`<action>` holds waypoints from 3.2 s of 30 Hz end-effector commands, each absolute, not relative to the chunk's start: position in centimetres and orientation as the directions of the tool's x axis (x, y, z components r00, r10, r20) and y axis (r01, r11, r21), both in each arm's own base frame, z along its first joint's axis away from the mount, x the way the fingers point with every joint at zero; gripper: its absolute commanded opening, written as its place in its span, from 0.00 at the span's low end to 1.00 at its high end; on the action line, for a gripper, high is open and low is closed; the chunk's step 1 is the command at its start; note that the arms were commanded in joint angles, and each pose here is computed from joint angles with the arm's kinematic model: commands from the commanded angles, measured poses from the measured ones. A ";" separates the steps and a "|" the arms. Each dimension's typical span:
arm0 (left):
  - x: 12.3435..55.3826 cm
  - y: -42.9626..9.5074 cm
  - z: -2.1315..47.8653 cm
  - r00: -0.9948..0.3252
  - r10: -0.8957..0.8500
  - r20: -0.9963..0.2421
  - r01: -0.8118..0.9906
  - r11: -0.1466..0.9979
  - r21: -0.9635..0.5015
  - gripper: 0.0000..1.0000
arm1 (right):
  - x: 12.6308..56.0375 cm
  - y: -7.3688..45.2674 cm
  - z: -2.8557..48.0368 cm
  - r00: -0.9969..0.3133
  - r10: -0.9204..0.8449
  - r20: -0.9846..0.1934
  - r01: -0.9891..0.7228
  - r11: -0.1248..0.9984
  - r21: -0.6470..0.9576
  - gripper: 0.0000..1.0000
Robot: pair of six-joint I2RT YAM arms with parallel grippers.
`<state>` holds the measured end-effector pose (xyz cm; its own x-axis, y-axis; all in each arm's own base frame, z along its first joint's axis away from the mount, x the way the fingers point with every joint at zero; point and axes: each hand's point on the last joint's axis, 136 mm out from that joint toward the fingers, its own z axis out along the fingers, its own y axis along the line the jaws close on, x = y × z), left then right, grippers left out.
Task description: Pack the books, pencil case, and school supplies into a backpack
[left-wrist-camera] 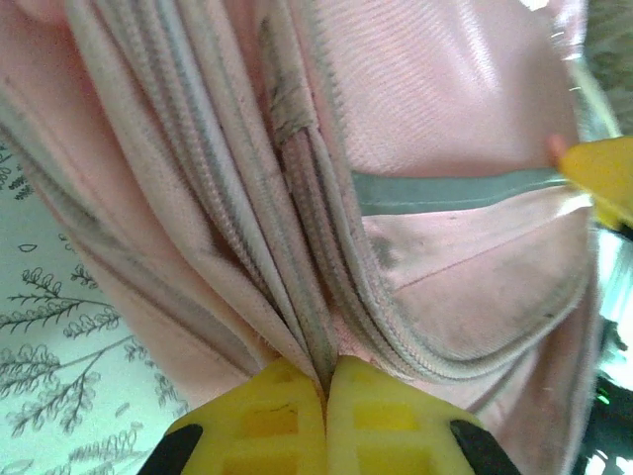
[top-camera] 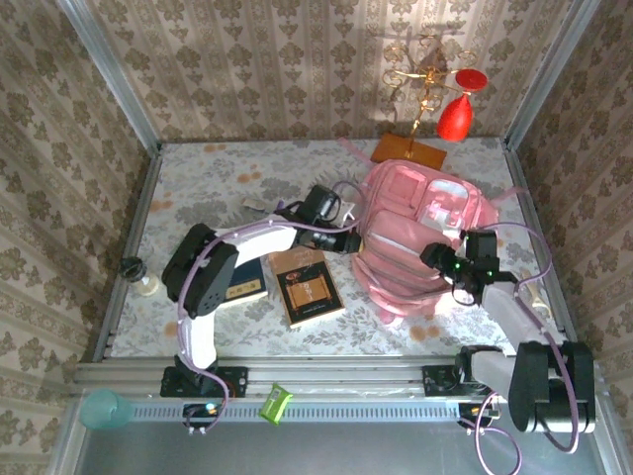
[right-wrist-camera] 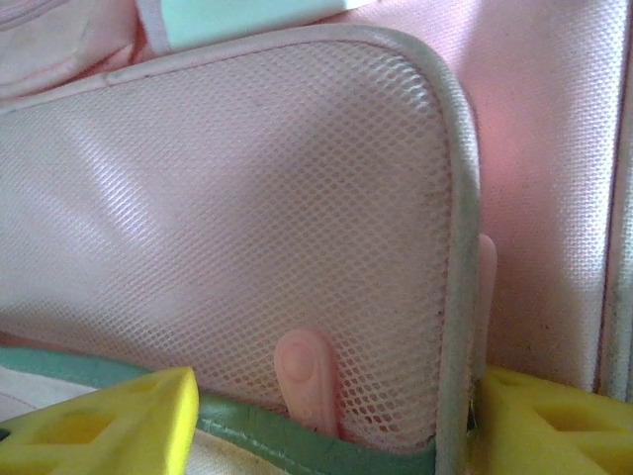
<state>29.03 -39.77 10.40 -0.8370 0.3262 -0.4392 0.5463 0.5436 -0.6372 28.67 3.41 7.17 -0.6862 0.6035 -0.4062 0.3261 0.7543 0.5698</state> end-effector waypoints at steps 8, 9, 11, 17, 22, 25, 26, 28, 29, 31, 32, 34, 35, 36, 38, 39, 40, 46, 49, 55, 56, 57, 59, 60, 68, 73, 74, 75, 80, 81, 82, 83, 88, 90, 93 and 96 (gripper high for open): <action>33.2 -36.7 19.6 -0.700 0.388 -0.600 0.712 0.315 -0.627 0.00 | 30.0 11.5 16.7 -0.576 0.537 -0.616 -0.101 0.701 0.706 0.66; 33.5 -36.7 20.2 -0.689 0.390 -0.610 0.723 0.308 -0.619 0.00 | 30.2 11.6 17.0 -0.573 0.536 -0.619 -0.110 0.699 0.707 0.66; 33.6 -36.7 21.4 -0.662 0.405 -0.631 0.747 0.294 -0.596 0.00 | 30.3 12.0 17.3 -0.581 0.518 -0.628 -0.130 0.703 0.699 0.66; 35.5 -33.8 21.3 -0.604 0.471 -0.643 0.795 0.296 -0.530 0.00 | 29.4 7.8 15.1 -0.615 0.418 -0.669 0.071 0.874 0.481 0.71; 39.0 -31.7 18.5 -0.595 0.494 -0.634 0.803 0.336 -0.492 0.00 | 29.6 4.3 14.8 -0.609 0.358 -0.708 0.185 0.932 0.313 0.77; 41.1 -31.5 17.0 -0.609 0.476 -0.635 0.793 0.364 -0.488 0.00 | 31.1 2.9 14.6 -0.595 0.409 -0.691 0.237 0.912 0.336 0.77; 41.9 -31.4 16.8 -0.614 0.467 -0.637 0.790 0.373 -0.487 0.00 | 31.9 2.3 14.3 -0.587 0.441 -0.679 0.258 0.897 0.359 0.77; 43.2 -31.2 16.5 -0.625 0.449 -0.639 0.781 0.379 -0.497 0.00 | 33.6 1.4 13.6 -0.574 0.508 -0.642 0.296 0.860 0.416 0.74; 44.0 -31.1 16.5 -0.630 0.443 -0.637 0.776 0.386 -0.498 0.01 | 34.7 1.4 13.1 -0.575 0.536 -0.618 0.305 0.841 0.447 0.72; 45.3 -31.0 16.0 -0.644 0.428 -0.634 0.764 0.406 -0.501 0.01 | 36.4 1.8 11.8 -0.605 0.553 -0.573 0.317 0.827 0.464 0.69; 46.1 -31.0 15.7 -0.649 0.423 -0.632 0.759 0.422 -0.496 0.02 | 37.1 2.3 11.0 -0.636 0.555 -0.535 0.319 0.821 0.473 0.67; 47.8 -30.9 15.1 -0.667 0.399 -0.630 0.739 0.461 -0.490 0.02 | 37.5 3.2 8.5 -0.700 0.553 -0.452 0.336 0.814 0.474 0.64; 48.8 -30.7 14.9 -0.675 0.383 -0.631 0.727 0.490 -0.480 0.03 | 37.4 3.5 7.9 -0.715 0.554 -0.427 0.338 0.808 0.483 0.63; 50.0 -30.5 14.6 -0.683 0.359 -0.636 0.712 0.523 -0.469 0.07 | 37.2 3.9 7.3 -0.728 0.553 -0.406 0.336 0.803 0.493 0.62; 52.5 -30.0 14.5 -0.701 0.305 -0.645 0.672 0.585 -0.454 0.10 | 36.5 4.7 6.3 -0.740 0.567 -0.361 0.341 0.779 0.526 0.59; 53.8 -29.8 14.7 -0.708 0.273 -0.651 0.650 0.612 -0.450 0.20 | 36.1 5.4 5.9 -0.742 0.580 -0.336 0.340 0.757 0.557 0.58; 54.8 -29.4 14.8 -0.722 0.241 -0.649 0.621 0.639 -0.453 0.25 | 35.7 6.1 5.8 -0.743 0.592 -0.312 0.336 0.733 0.591 0.57; 57.7 -27.5 18.2 -0.682 0.176 -0.710 0.552 0.760 -0.342 0.54 | 36.2 8.8 7.2 -0.733 0.608 -0.305 0.263 0.666 0.698 0.55; 58.1 -25.6 20.6 -0.650 0.160 -0.743 0.493 0.833 -0.252 0.68 | 37.0 8.2 8.5 -0.731 0.585 -0.350 0.243 0.703 0.669 0.57; 52.8 -23.7 22.8 -0.644 0.119 -0.755 0.402 0.893 -0.202 0.73 | 36.4 3.7 11.3 -0.677 0.539 -0.501 0.263 0.813 0.520 0.60; 50.9 -23.9 22.2 -0.647 0.109 -0.754 0.399 0.892 -0.213 0.74 | 36.4 2.8 11.4 -0.658 0.542 -0.523 0.282 0.821 0.497 0.60; 49.1 -24.3 22.2 -0.637 0.092 -0.766 0.401 0.888 -0.227 0.74 | 36.6 2.3 11.3 -0.648 0.546 -0.531 0.298 0.823 0.483 0.60; 45.8 -24.5 20.5 -0.650 0.064 -0.758 0.383 0.888 -0.254 0.72 | 37.1 2.5 10.5 -0.664 0.550 -0.507 0.301 0.817 0.492 0.60; 43.4 -26.1 19.3 -0.665 0.081 -0.742 0.409 0.871 -0.272 0.70 | 37.2 2.9 9.6 -0.686 0.552 -0.474 0.310 0.811 0.496 0.60; 35.9 -31.1 10.9 -0.803 0.178 -0.569 0.453 0.802 -0.389 0.47 | 35.8 4.1 6.1 -0.761 0.553 -0.340 0.345 0.789 0.509 0.61; 36.8 -33.6 9.1 -0.805 0.226 -0.549 0.493 0.770 -0.405 0.36 | 33.7 4.8 5.4 -0.781 0.555 -0.286 0.352 0.770 0.532 0.61; 37.3 -33.9 8.6 -0.804 0.237 -0.545 0.496 0.774 -0.394 0.35 | 33.4 4.9 5.3 -0.780 0.560 -0.279 0.357 0.764 0.537 0.60; 37.9 -34.1 8.4 -0.802 0.246 -0.544 0.499 0.776 -0.386 0.35 | 33.0 4.9 5.2 -0.778 0.565 -0.274 0.361 0.760 0.541 0.60; 40.2 -35.2 7.8 -0.786 0.282 -0.550 0.528 0.769 -0.360 0.33 | 31.4 5.7 5.2 -0.771 0.587 -0.246 0.365 0.725 0.584 0.57; 40.8 -35.3 7.5 -0.785 0.284 -0.550 0.529 0.770 -0.357 0.33 | 31.1 5.9 5.2 -0.766 0.597 -0.239 0.369 0.712 0.597 0.56; 41.5 -35.3 7.3 -0.785 0.285 -0.550 0.529 0.771 -0.355 0.33 | 30.9 6.1 5.2 -0.763 0.603 -0.233 0.371 0.704 0.606 0.55; 42.1 -35.3 7.0 -0.789 0.289 -0.542 0.527 0.772 -0.355 0.33 | 30.7 6.4 5.2 -0.758 0.610 -0.229 0.370 0.692 0.620 0.54; 44.4 -33.6 7.6 -0.786 0.279 -0.552 0.508 0.801 -0.318 0.34 | 30.0 9.4 5.7 -0.792 0.566 -0.229 0.310 0.696 0.648 0.53; 44.7 -32.5 8.1 -0.784 0.259 -0.564 0.496 0.808 -0.318 0.35 | 29.8 10.7 5.9 -0.807 0.542 -0.236 0.280 0.702 0.654 0.52; 45.0 -30.4 7.8 -0.793 0.242 -0.559 0.467 0.831 -0.303 0.35 | 29.8 13.0 6.8 -0.843 0.475 -0.253 0.198 0.710 0.676 0.52; 45.2 -28.4 7.9 -0.801 0.226 -0.555 0.440 0.850 -0.289 0.35 | 30.3 13.0 8.7 -0.844 0.425 -0.327 0.123 0.747 0.653 0.52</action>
